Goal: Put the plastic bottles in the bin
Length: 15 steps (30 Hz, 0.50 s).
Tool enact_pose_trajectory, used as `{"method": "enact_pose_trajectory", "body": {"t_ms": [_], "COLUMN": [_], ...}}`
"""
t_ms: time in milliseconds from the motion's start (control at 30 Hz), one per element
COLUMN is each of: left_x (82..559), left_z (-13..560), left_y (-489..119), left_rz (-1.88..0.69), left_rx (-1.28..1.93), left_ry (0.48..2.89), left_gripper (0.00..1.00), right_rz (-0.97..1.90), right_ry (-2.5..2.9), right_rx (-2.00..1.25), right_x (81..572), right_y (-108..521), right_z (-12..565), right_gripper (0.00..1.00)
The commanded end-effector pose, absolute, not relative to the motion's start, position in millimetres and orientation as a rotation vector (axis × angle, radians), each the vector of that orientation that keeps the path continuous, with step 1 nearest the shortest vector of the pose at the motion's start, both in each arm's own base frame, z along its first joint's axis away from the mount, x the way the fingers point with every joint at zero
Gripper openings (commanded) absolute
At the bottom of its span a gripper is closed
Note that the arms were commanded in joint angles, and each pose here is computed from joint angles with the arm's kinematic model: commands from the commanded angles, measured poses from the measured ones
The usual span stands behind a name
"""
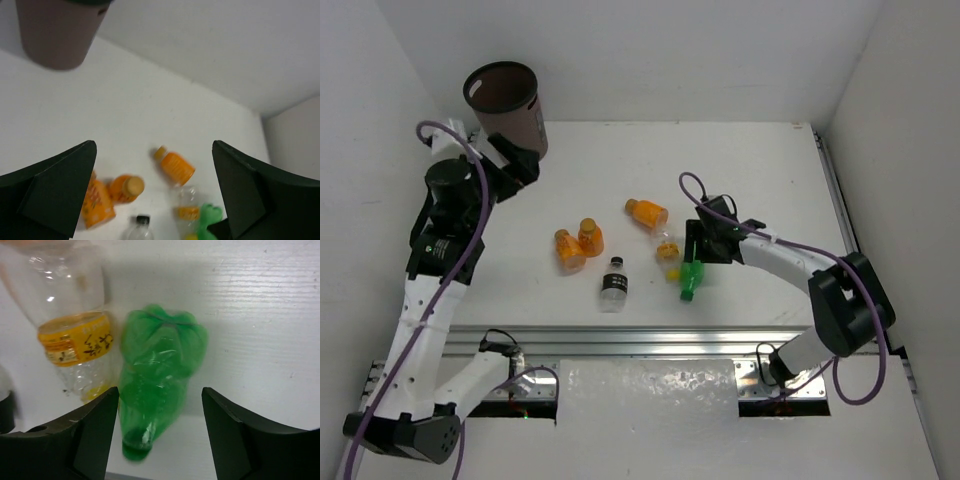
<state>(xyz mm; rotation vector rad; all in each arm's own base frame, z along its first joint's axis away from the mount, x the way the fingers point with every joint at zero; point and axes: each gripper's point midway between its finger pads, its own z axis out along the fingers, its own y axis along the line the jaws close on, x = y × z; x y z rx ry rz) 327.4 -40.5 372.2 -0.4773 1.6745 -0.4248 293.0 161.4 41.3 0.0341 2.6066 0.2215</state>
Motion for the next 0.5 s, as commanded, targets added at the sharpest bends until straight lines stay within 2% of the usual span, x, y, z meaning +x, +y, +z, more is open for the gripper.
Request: {"method": "enact_pose_trajectory", "body": {"t_ms": [0,100,200,267,333,400,467], "left_x": [306.2,290.9,285.2,285.5,284.2,285.8,280.1], "left_z": [343.9,339.5,327.3,316.1,307.1,305.3,317.8], "left_y": [-45.0,-55.9,-64.2,-68.9,-83.9,-103.9,-142.6], "left_rz": [-0.405,-0.454,-0.496,-0.518,-0.607,-0.722,-0.899], "left_rx": [-0.411,-0.331,-0.291,-0.281,-0.252,-0.202,-0.104], "left_ry": [1.790,1.808,1.828,1.854,1.889,1.880,1.844], "left_gripper": [0.98,1.00,1.00,1.00,1.00,1.00,1.00], "right_rz": [0.167,0.248,0.259,0.225,0.222,0.226,0.379], "right_ry": [2.581,2.600,2.592,2.527,2.452,2.406,2.295], "right_rx": [0.036,0.039,0.031,0.056,0.057,0.006,-0.152], "right_x": [299.5,288.1,280.1,279.4,280.0,278.4,276.3], "right_y": [153.0,153.4,149.5,138.3,132.0,130.0,149.2], "right_z": [22.0,5.4,2.6,15.5,40.4,60.2,94.4], "right_gripper": [0.67,0.67,0.50,0.39,0.33,0.30,0.29]}}
